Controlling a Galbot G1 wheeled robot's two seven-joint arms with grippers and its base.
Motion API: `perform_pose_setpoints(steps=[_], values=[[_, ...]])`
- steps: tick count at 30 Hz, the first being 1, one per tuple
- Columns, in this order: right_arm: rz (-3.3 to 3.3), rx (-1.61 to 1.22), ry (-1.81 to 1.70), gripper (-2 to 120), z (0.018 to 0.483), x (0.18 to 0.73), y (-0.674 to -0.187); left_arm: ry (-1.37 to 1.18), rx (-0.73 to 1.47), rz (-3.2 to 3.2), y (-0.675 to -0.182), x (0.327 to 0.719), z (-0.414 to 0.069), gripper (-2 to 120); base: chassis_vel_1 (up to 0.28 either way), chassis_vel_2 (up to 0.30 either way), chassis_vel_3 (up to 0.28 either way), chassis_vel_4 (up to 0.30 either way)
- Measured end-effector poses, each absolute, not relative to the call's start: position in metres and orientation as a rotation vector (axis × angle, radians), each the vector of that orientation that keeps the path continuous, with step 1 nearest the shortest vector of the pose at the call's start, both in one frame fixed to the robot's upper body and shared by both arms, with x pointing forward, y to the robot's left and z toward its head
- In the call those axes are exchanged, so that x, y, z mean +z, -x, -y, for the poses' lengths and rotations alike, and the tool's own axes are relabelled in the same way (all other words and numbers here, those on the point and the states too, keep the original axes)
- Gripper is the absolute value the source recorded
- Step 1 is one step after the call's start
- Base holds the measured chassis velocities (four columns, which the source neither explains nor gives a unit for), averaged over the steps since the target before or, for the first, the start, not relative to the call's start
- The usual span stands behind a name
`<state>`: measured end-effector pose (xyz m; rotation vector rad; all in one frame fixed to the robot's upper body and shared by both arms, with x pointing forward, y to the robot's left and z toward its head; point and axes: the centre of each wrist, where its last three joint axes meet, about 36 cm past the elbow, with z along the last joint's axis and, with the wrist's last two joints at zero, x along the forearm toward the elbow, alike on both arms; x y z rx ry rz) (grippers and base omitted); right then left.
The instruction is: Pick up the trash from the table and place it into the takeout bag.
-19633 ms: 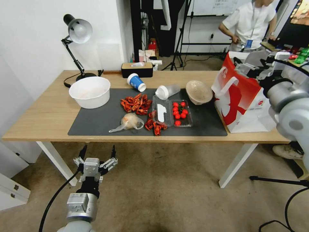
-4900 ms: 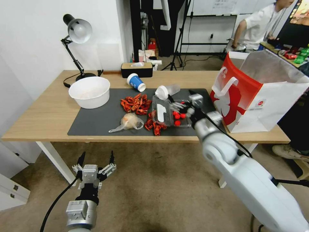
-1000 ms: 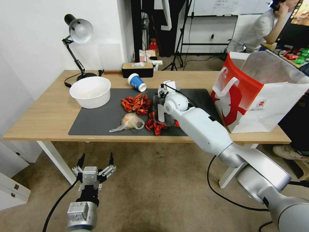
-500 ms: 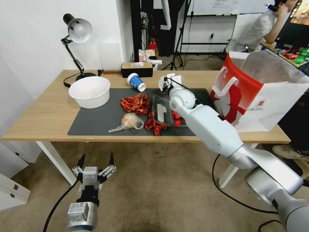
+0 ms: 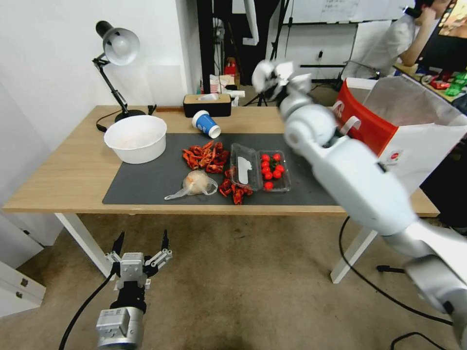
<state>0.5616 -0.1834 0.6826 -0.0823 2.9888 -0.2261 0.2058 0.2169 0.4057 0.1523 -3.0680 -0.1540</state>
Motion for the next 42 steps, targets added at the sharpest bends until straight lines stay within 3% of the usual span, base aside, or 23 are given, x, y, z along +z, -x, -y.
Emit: perform_pose_setpoints(steps=[5,10,19,22,24,25,27,34,37,42], values=[[-2.950,-0.263,-0.135,19,0.254,0.702,-0.531,-0.148,-0.152,3.069,-0.206,0.406,-0.215,100,0.000,0.000,0.000,0.000],[-3.032,-0.251,-0.235,19,0.299,0.688,-0.512,-0.128,-0.148,3.066,-0.205,0.403,-0.209,100,0.000,0.000,0.000,0.000],[-3.090,-0.222,-0.314,22,0.322,0.661,-0.485,-0.113,-0.150,3.065,-0.205,0.402,-0.208,100,0.000,0.000,0.000,0.000],[-3.089,-0.217,-0.322,29,0.322,0.660,-0.484,-0.110,-0.149,3.063,-0.204,0.402,-0.207,100,0.000,0.000,0.000,0.000],[-3.088,-0.212,-0.327,41,0.322,0.660,-0.483,-0.108,-0.148,3.062,-0.203,0.403,-0.207,100,0.000,0.000,0.000,0.000],[-3.088,-0.212,-0.327,41,0.322,0.660,-0.483,-0.108,-0.148,3.062,-0.203,0.403,-0.207,100,0.000,0.000,0.000,0.000],[-3.093,-0.206,-0.331,56,0.322,0.658,-0.482,-0.107,-0.149,3.059,-0.201,0.404,-0.207,100,0.000,0.000,0.000,0.000],[-3.099,-0.210,-0.345,75,0.324,0.655,-0.483,-0.101,-0.157,3.066,-0.200,0.406,-0.209,100,0.000,0.000,0.000,0.000],[-3.096,-0.219,-0.327,91,0.323,0.657,-0.476,-0.096,-0.140,3.068,-0.200,0.406,-0.206,100,0.000,0.000,0.000,0.000],[-3.087,-0.211,-0.287,99,0.319,0.657,-0.467,-0.095,-0.137,3.070,-0.199,0.407,-0.205,100,0.000,0.000,0.000,0.000]])
